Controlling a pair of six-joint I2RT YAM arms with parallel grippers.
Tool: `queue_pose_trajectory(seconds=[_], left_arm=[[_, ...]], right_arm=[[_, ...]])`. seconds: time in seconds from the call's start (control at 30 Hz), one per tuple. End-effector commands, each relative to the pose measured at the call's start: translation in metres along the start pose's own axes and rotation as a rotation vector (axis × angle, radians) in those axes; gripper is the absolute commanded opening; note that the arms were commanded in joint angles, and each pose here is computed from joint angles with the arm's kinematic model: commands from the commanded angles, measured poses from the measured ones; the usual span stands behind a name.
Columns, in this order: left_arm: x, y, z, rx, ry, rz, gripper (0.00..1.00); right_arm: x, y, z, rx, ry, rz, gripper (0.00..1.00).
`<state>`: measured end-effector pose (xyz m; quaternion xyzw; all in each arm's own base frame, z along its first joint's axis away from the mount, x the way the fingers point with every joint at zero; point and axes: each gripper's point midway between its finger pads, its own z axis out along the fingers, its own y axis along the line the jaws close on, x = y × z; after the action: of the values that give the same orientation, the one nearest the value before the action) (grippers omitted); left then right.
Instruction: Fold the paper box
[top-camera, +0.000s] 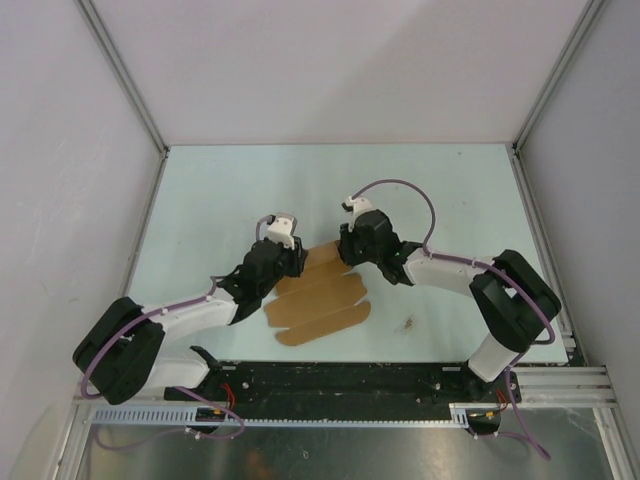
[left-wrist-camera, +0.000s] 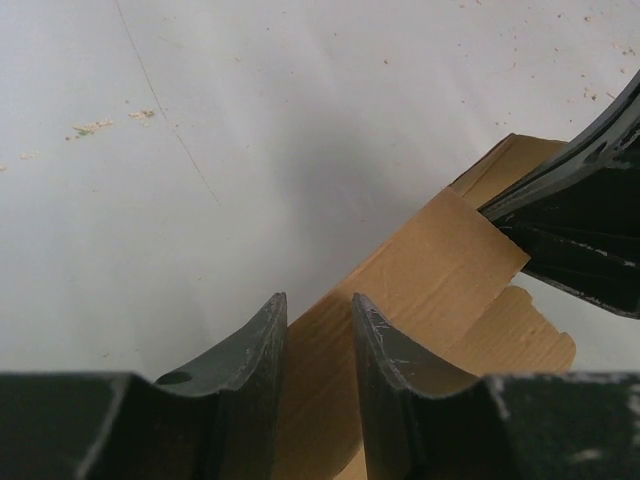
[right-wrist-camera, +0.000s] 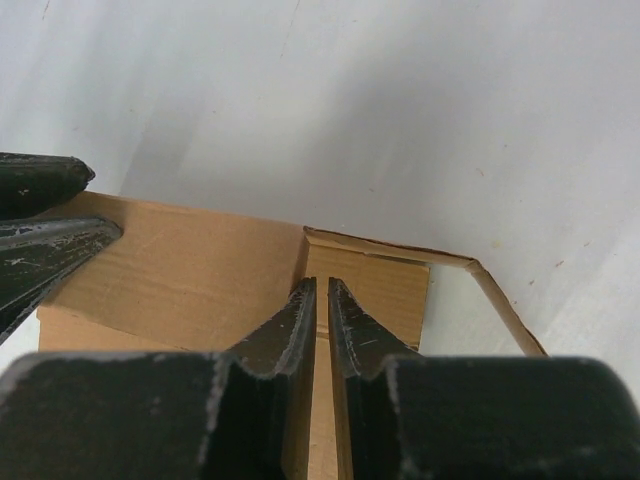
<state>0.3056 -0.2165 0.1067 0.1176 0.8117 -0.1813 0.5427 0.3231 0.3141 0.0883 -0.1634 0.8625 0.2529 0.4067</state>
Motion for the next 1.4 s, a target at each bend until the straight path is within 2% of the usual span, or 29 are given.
queue_pose_trajectory(seconds=[0.0,0.23,0.7,0.93,1.13,1.17,1.37], left_arm=[[0.001,-0.005,0.001,0.027,0.003,-0.018,0.36],[0.003,-0.004,0.000,0.026,0.006,-0.023,0.29],[0.004,-0.005,-0.001,0.030,0.010,-0.017,0.21],[0.006,-0.005,0.000,0.031,0.015,-0.015,0.18],[0.005,-0.005,-0.001,0.031,0.010,-0.014,0.16],[0.006,-0.004,-0.001,0.030,0.013,-0.014,0.16],[0.005,-0.005,-0.002,0.031,0.009,-0.016,0.16]], right_arm=[[-0.020,0.017,0.004,-0.051,-0.054,0.021,0.14],[-0.018,0.015,0.006,-0.077,-0.033,0.121,0.12],[-0.031,0.023,-0.004,-0.276,-0.046,0.400,0.08],[-0.021,0.020,-0.003,-0.285,-0.013,0.405,0.08],[-0.028,-0.004,-0.016,-0.153,-0.041,0.356,0.17],[-0.029,-0.008,-0.017,-0.133,-0.051,0.345,0.21],[-0.041,-0.016,-0.030,-0.087,-0.087,0.325,0.32]])
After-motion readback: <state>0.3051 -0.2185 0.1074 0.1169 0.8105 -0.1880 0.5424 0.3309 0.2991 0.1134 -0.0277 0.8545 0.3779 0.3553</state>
